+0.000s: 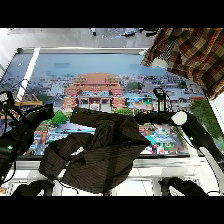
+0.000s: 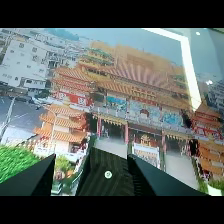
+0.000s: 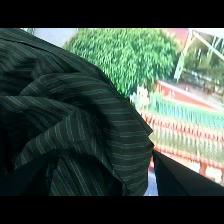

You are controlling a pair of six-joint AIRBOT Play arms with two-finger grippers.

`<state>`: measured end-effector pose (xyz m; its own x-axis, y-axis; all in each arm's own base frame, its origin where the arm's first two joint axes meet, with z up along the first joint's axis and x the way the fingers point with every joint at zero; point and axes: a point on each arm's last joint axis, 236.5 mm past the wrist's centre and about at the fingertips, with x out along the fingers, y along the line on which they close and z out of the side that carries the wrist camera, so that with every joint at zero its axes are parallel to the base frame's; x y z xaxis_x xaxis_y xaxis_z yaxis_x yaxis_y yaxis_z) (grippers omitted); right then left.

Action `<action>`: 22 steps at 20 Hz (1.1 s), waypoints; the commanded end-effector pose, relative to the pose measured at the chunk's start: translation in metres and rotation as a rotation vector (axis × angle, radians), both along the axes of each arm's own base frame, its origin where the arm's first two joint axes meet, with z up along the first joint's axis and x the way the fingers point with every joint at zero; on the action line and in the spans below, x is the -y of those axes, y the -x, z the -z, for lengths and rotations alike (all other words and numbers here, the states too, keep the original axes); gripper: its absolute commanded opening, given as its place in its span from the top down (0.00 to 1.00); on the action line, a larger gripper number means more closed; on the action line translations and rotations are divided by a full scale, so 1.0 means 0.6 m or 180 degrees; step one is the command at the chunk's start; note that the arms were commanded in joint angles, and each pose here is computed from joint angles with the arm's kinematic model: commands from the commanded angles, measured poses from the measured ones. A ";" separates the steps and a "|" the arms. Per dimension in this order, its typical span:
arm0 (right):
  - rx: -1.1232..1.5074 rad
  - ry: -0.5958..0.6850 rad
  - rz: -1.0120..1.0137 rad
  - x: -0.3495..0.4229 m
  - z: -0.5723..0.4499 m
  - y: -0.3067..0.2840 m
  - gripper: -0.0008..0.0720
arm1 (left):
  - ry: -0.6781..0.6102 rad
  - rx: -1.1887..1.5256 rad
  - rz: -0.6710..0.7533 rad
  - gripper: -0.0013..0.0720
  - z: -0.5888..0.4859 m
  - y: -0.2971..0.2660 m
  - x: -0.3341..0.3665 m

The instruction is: Fold the clothes and pants, and hang the long-sleeved shirts on hangers.

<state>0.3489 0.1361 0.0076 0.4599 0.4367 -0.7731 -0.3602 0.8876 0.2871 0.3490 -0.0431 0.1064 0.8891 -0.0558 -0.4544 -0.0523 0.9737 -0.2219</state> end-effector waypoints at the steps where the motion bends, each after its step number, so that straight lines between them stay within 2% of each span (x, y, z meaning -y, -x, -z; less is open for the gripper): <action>1: 0.0001 0.0005 -0.0007 0.000 0.001 0.000 0.04 | 0.0041 -0.0006 -0.0002 0.23 0.000 0.000 0.002; 5: 0.0001 0.0005 -0.0007 0.000 0.001 0.000 0.04 | 0.0221 0.0068 0.0182 0.23 -0.010 -0.002 0.036; 9: 0.0001 0.0005 -0.0007 0.000 0.001 0.000 0.04 | 0.0356 -0.0480 0.1139 0.18 0.052 0.054 0.176; 12: 0.0017 0.0005 0.0002 0.000 0.000 -0.002 0.04 | 0.0327 -0.0941 0.1703 0.18 0.121 0.092 0.253; 18: 0.0213 -0.0012 0.0137 0.007 -0.012 -0.028 0.04 | 0.0118 -0.1260 0.2678 0.18 0.166 0.148 0.377; 20: 0.0321 -0.0024 0.0217 0.011 -0.021 -0.042 0.04 | 0.0031 -0.1351 0.2886 0.18 0.173 0.161 0.402; 22: 0.0265 -0.0097 0.0230 0.005 -0.021 -0.037 0.04 | -0.0021 -0.1476 0.2909 0.18 0.197 0.161 0.406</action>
<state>0.3667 0.1319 0.0161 0.5337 0.4179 -0.7352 -0.3385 0.9022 0.2672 0.2642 -0.2703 0.0028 0.3278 -0.6166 -0.7158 0.5837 0.7279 -0.3597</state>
